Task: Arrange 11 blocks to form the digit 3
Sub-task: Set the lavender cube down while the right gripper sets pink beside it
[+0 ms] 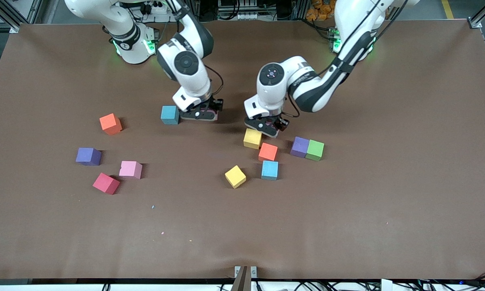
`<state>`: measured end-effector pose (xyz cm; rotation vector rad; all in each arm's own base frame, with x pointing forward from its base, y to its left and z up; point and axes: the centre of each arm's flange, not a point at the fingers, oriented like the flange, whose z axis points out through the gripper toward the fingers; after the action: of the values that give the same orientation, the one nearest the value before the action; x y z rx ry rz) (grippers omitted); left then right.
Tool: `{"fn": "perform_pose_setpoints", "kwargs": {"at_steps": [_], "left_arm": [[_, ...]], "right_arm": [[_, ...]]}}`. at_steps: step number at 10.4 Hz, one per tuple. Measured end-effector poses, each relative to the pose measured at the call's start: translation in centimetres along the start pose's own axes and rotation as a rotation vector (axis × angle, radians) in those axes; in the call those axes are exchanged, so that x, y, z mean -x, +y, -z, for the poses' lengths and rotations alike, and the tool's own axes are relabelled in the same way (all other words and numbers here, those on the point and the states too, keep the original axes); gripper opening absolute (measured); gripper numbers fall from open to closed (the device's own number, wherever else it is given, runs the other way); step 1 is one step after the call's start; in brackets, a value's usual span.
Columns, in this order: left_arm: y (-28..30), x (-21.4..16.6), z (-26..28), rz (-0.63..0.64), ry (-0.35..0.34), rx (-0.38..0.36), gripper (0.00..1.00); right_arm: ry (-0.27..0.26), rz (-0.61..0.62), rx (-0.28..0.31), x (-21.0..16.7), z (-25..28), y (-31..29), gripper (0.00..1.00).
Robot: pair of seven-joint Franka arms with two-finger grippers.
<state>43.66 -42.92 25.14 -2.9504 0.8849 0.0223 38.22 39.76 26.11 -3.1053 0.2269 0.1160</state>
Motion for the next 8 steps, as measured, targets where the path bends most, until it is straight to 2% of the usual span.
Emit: {"fn": "perform_pose_setpoints", "kwargs": {"at_steps": [4,8], "left_arm": [[1.5,0.9,0.2,-0.116,-0.047,-0.001,0.54],[2.6,1.4,1.9,-0.105,-0.065,0.036,0.54]], "right_arm": [[-0.004,-0.034,0.008,3.3,-4.5,-3.1,0.61],[0.005,-0.038,-0.003,3.1,-6.6,-3.8,0.61]]}}
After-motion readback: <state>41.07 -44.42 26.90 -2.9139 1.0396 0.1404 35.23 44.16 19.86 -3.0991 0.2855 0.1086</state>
